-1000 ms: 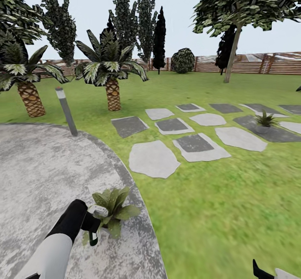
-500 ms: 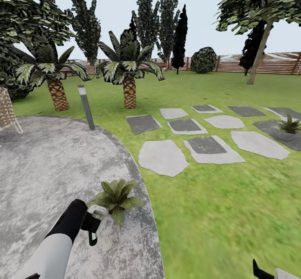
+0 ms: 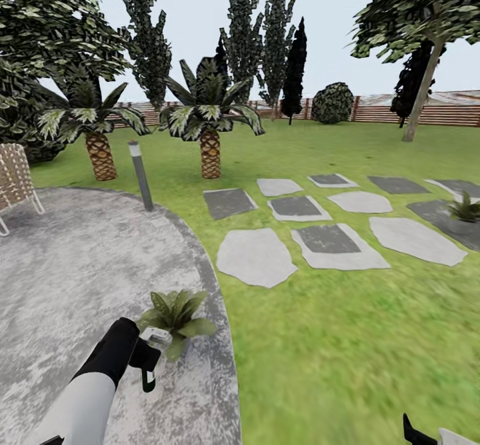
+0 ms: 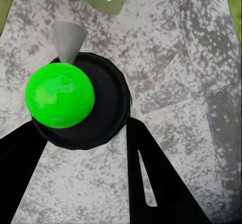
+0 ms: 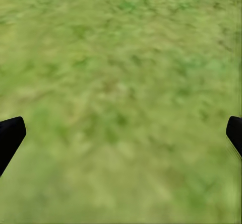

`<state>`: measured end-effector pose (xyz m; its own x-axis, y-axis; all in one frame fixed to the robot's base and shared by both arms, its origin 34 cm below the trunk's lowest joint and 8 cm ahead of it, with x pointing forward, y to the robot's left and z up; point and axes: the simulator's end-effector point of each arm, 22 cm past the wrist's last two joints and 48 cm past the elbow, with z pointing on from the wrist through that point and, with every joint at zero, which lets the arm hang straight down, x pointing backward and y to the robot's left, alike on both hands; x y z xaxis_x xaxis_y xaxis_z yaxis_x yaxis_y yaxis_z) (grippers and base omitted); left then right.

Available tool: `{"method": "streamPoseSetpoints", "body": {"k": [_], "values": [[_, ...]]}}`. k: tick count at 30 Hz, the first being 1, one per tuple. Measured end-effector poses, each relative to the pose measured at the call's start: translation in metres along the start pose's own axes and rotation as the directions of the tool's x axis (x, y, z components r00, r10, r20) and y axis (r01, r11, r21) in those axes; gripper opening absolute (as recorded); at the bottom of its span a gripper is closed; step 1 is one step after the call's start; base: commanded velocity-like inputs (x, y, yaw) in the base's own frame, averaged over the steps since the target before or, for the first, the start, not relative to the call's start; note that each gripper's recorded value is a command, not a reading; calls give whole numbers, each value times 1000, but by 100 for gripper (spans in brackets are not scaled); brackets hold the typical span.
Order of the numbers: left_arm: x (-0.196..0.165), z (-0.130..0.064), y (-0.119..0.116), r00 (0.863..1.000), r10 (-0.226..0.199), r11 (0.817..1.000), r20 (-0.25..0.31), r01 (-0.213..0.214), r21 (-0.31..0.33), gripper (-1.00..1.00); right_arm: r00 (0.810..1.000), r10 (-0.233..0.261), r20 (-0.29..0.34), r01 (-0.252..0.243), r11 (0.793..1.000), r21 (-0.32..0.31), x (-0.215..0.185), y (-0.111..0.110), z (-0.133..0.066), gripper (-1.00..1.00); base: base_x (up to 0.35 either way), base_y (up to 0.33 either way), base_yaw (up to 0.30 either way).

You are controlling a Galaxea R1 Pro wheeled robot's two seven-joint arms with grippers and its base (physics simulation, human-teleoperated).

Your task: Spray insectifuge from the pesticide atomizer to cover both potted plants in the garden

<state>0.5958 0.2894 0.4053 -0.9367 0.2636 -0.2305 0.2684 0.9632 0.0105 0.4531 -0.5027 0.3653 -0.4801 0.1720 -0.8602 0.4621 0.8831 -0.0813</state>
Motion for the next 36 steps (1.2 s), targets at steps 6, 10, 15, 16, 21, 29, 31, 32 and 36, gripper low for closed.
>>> {"method": "streamPoseSetpoints", "body": {"k": [6,10,15,16,21,29,31,32,36], "values": [[1,0,-1,1000,-1,1000,0,1,3,-100,1000,0,0,0,1000,0,0,0,0,100,213,-217,240],[11,8,-11,999,4,1000,-32,-4,27,-100,1000,-1,0,1,1000,-2,0,1,0,100,258,-166,277],[22,15,-28,997,18,998,-81,-12,69,-100,1000,-1,-1,1,1000,-3,0,1,0,100,298,-35,273],[25,16,-32,995,25,997,-97,-17,78,-100,1000,-2,-1,2,1000,-3,0,1,0,100,308,-6,175],[35,8,-56,979,104,984,-175,-77,159,-100,1000,-23,-7,23,1000,-12,1,3,0,100,306,-1,39],[39,5,-62,969,141,978,-203,-105,180,-100,992,-118,-37,116,991,-60,10,13,-1,100,107,0,2],[41,4,-57,968,139,980,-209,-104,170,-100,992,-120,-39,117,991,-62,11,14,-1,100,5,0,0],[42,4,-55,967,137,981,-212,-103,166,-100,992,-119,-39,117,991,-64,12,14,-1,100,2,0,44],[45,5,-52,964,143,981,-222,-109,158,-100,993,-103,-64,97,991,-88,25,26,-3,100,1,0,194]]}}
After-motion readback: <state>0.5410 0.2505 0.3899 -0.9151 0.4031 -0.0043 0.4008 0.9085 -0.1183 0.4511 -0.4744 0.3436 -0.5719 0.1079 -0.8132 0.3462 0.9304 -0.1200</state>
